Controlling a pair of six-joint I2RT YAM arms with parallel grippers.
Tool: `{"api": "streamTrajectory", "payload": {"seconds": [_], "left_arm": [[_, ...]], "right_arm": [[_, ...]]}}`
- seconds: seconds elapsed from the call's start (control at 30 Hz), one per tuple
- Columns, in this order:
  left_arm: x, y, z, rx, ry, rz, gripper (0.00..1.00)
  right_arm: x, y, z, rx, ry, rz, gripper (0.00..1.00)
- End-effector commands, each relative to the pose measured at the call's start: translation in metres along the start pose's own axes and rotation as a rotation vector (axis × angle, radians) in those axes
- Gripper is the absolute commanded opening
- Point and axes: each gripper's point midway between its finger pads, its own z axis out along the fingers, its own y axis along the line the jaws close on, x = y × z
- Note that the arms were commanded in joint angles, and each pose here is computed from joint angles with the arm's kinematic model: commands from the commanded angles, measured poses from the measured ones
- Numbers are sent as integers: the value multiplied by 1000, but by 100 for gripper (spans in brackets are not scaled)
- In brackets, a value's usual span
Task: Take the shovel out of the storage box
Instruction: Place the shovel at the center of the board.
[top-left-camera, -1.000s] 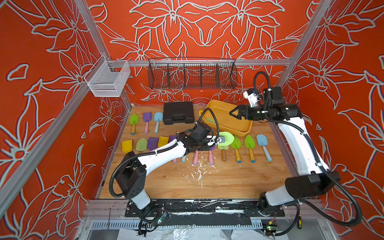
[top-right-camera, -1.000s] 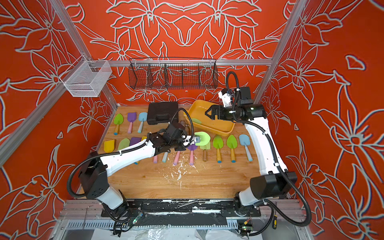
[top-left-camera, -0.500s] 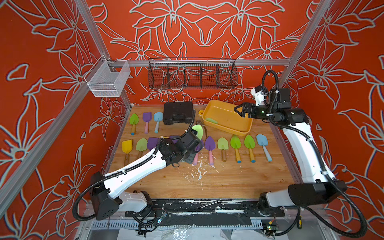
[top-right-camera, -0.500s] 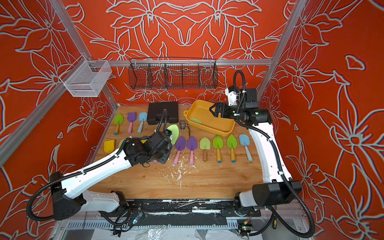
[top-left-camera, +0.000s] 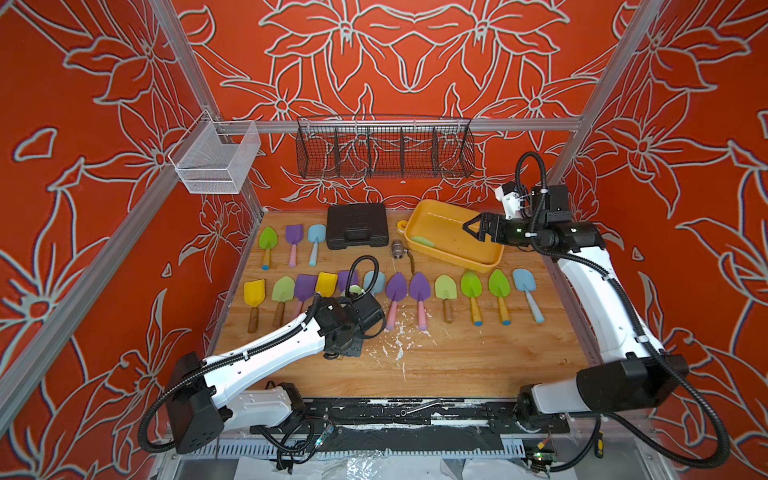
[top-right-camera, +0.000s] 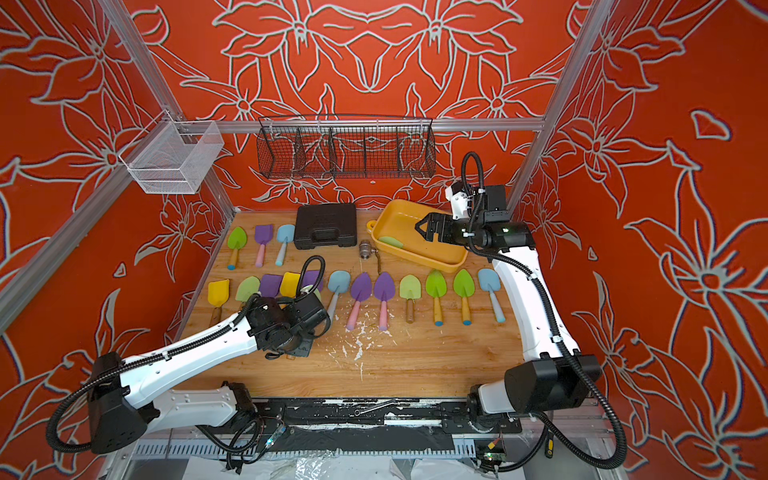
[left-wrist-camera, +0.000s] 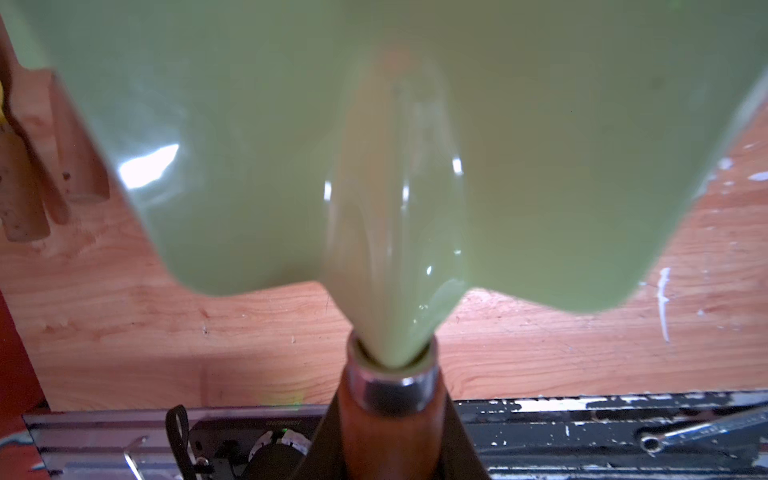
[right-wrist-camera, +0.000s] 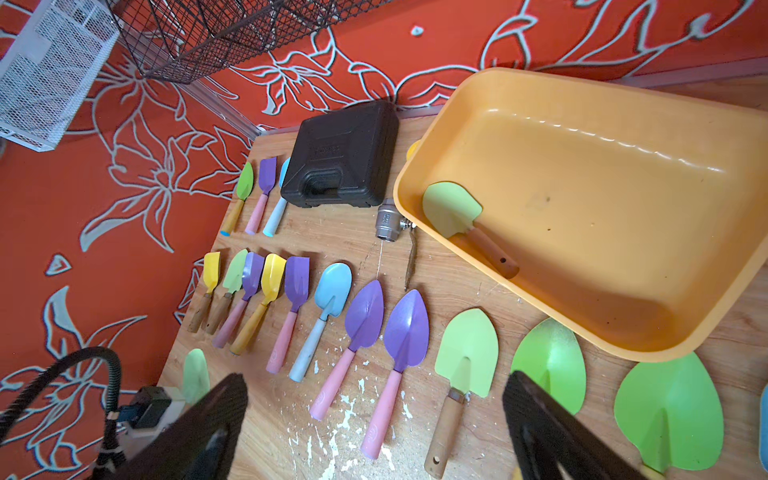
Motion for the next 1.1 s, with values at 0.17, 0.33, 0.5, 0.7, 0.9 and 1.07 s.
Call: {"api": "streamTrajectory", "payload": {"seconds": [0.17, 0.33, 0.5, 0.7, 0.9, 1.07], "left_arm": [[23, 7, 25, -18, 49, -85, 0], [34, 10, 43, -79, 118, -90, 2], [43, 16, 58, -95, 144, -114, 8], [46, 22, 65, -119, 156, -139, 9], [49, 23, 80, -150, 211, -127, 11], [50, 23, 87, -155, 241, -148, 12]], "right_arm": [[1, 9, -9, -36, -21, -7, 98], [1, 10, -8, -46, -18, -4, 98], [3, 9, -7, -46, -10, -1, 98], [5, 10, -7, -53, -1, -3, 98], [7, 8, -5, -49, 12, 1, 98], [7, 8, -5, -49, 15, -4, 98]]}}
